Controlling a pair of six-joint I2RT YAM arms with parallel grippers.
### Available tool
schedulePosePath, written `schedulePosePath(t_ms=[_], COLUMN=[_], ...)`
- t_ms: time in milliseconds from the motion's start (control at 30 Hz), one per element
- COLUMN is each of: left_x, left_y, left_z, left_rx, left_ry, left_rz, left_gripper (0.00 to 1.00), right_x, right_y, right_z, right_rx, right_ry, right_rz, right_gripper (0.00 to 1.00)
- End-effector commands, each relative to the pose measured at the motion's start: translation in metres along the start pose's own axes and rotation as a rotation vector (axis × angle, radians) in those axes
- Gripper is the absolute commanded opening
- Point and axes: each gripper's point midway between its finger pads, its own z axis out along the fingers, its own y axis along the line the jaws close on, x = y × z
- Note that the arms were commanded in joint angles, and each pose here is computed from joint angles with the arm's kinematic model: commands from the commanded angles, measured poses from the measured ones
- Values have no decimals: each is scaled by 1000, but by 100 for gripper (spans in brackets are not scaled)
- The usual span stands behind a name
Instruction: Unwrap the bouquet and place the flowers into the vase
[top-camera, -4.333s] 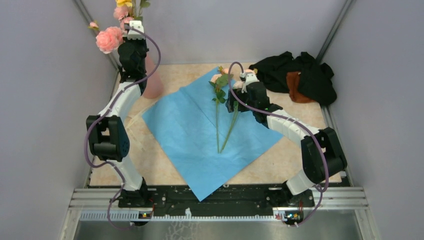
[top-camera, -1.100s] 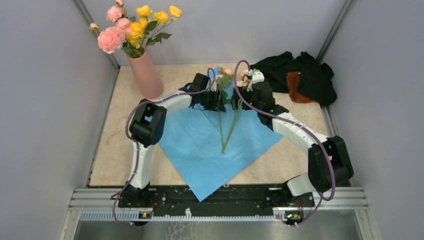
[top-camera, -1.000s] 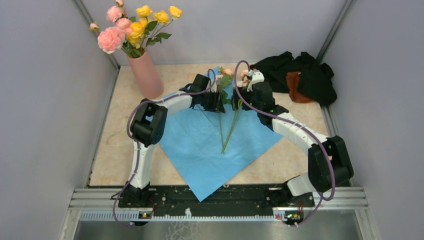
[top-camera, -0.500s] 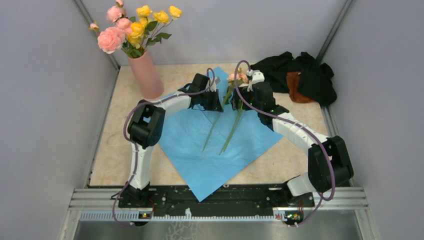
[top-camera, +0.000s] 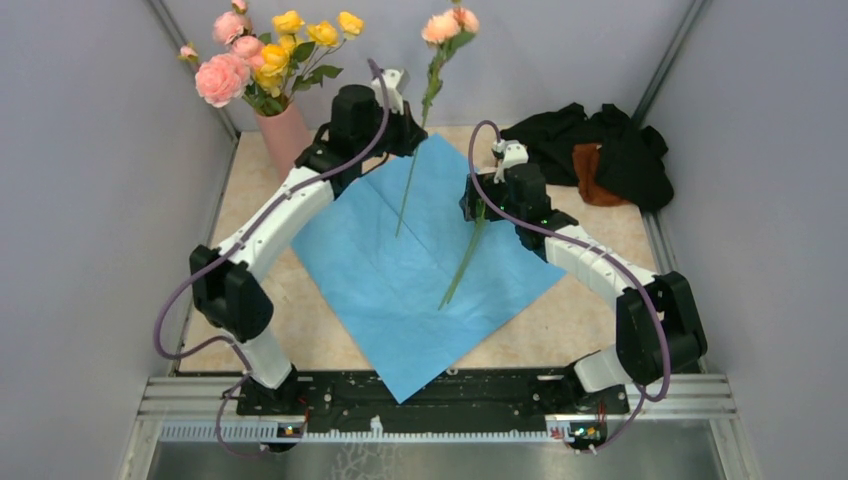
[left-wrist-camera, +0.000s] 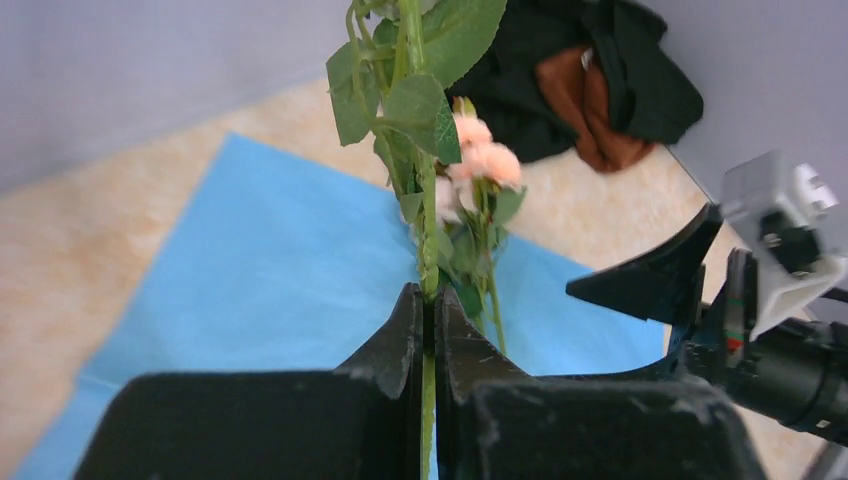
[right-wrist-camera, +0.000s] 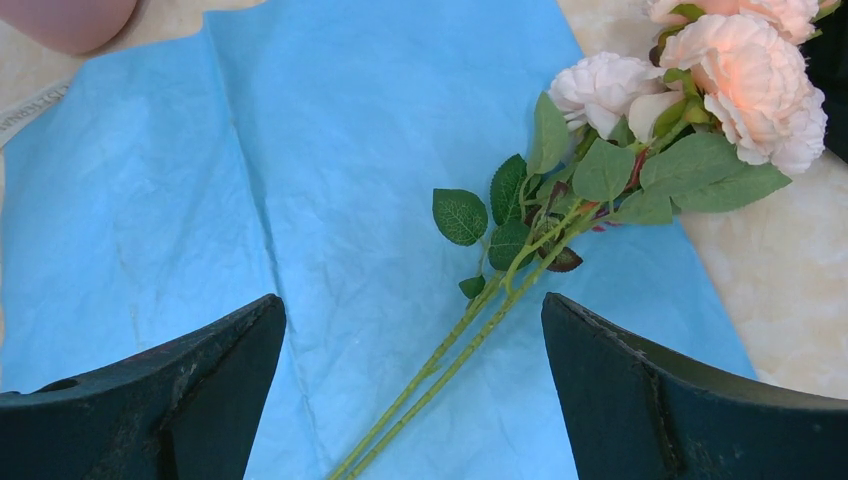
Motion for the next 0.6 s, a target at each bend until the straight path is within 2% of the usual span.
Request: schedulePosePath(t_ms=[0,100,167,333,467,567], left_x=[-94,-137,-159,-186,-195,-200], left_y=[4,18,29,65,88,107], left_z=[-52,-94,-123,-171,-223,-239], left_rx=[-124,-262,-367,-594,-779,-869], left_ry=[-291,-509,-612,-734,-923,-960], left_rz=[182,289,331,398,403,403], left_gripper=[0,0,0,0,0,0], right_x=[-21,-20,-20,-18,-17,-16], right_y=[2,2,2,3,3,3], right_z=[-3,-3,-3,-1,-1,0], right_rx=[-18,-17,-17,-27,-27,-25], right_ry=[-73,-71,-71,-66,-64,-61], right_rz=[-2,-2,-2,1,1,0], right_gripper=[98,98,98,98,98,98])
